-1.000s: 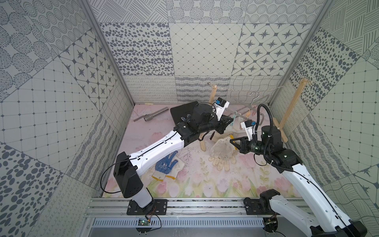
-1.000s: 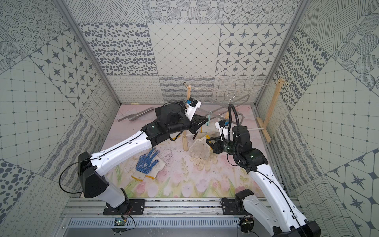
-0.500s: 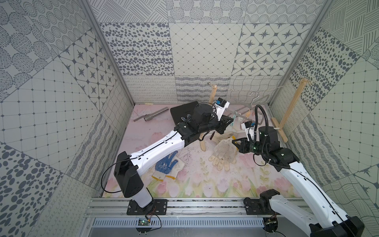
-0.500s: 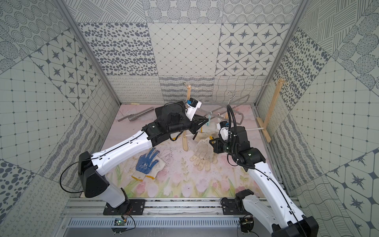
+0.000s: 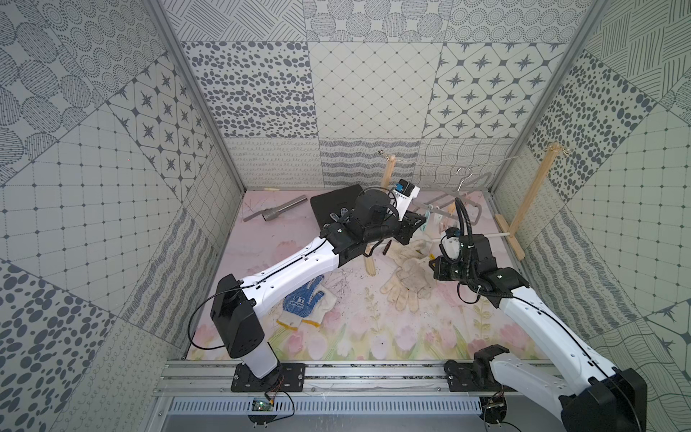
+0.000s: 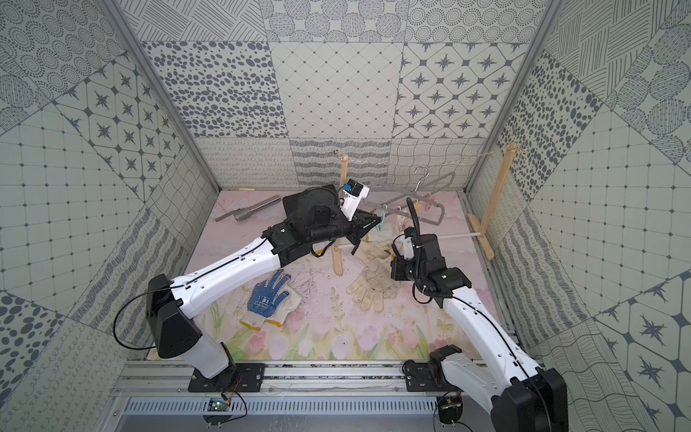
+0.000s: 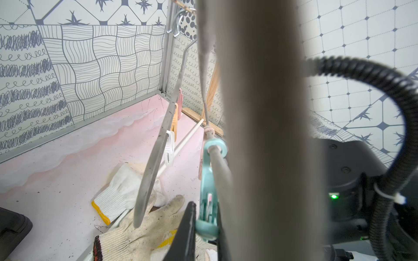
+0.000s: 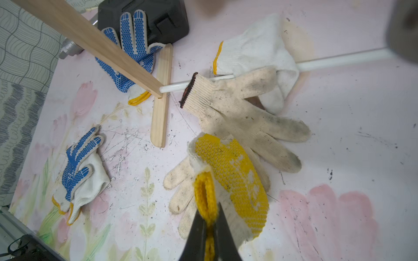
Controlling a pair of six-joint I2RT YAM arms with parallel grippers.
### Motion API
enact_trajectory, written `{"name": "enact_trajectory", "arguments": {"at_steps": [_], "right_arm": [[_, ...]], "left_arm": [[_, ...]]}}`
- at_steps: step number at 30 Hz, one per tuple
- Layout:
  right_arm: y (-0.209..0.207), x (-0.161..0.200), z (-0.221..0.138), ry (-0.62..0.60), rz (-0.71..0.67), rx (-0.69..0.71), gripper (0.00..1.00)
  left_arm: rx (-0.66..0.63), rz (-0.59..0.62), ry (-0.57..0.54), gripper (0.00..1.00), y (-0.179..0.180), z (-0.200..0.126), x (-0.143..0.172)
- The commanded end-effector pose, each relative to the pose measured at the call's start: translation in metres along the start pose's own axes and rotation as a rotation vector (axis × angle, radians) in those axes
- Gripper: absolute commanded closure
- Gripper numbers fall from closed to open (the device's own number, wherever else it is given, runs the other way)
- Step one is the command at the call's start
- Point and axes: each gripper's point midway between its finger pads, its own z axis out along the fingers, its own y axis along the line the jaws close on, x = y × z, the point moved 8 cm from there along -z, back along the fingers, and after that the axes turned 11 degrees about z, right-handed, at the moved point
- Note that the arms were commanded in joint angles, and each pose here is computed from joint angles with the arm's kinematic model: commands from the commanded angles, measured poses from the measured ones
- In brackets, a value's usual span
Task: Clip the gloves onto a hanger to dry
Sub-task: Place the glove at the center of the board.
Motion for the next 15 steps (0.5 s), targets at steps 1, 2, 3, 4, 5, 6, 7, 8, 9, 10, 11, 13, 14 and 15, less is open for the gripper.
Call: {"name": "enact_trajectory", "arguments": {"at_steps": [1, 2, 3, 4, 5, 6, 7, 8, 9, 10, 11, 13, 14, 15], "right_arm": [[-0.005, -0.007, 0.015, -0.045, 0.037, 0.027, 0.91], [-0.006, -0.007, 0.017, -0.053, 0.041, 0.037, 0.89], [-0.007, -0.008, 0.019, -0.061, 0.046, 0.044, 0.88], [-0.008, -0.008, 0.019, -0.071, 0.047, 0.051, 0.86], [-0.008, -0.009, 0.019, -0.078, 0.047, 0.053, 0.82], [-0.008, -0.009, 0.019, -0.084, 0.045, 0.051, 0.77], [-0.007, -0.010, 0.016, -0.094, 0.040, 0.041, 0.67], [-0.006, -0.010, 0.012, -0.107, 0.036, 0.031, 0.56], [-0.004, -0.011, 0.007, -0.123, 0.030, 0.019, 0.48], [-0.002, -0.013, -0.001, -0.147, 0.025, 0.005, 0.41], [0.001, -0.014, -0.011, -0.173, 0.020, -0.007, 0.34], [0.006, -0.017, -0.030, -0.221, 0.008, -0.033, 0.29], [0.011, -0.018, -0.042, -0.241, -0.004, -0.066, 0.26], [0.016, -0.019, -0.050, -0.250, -0.024, -0.098, 0.25]], "left_arm": [[0.044, 0.003, -0.044, 1.00, -0.008, 0.002, -0.009], [0.045, 0.003, -0.044, 1.00, -0.008, 0.003, -0.009], [0.045, 0.001, -0.044, 1.00, -0.009, 0.003, -0.009], [0.047, 0.001, -0.043, 1.00, -0.008, 0.003, -0.009], [0.048, 0.002, -0.043, 1.00, -0.009, 0.003, -0.009], [0.048, 0.002, -0.042, 1.00, -0.009, 0.003, -0.008], [0.046, 0.003, -0.041, 1.00, -0.009, 0.002, -0.008], [0.045, 0.003, -0.040, 1.00, -0.008, 0.002, -0.007], [0.046, 0.005, -0.038, 1.00, -0.009, 0.002, -0.007], [0.046, 0.005, -0.038, 1.00, -0.009, 0.002, -0.007], [0.044, 0.004, -0.034, 1.00, -0.008, 0.002, -0.006], [0.045, -0.001, -0.031, 1.00, -0.009, 0.002, -0.006], [0.043, -0.011, -0.030, 1.00, -0.008, 0.002, -0.006], [0.039, -0.023, -0.030, 1.00, -0.008, 0.002, -0.007]]}}
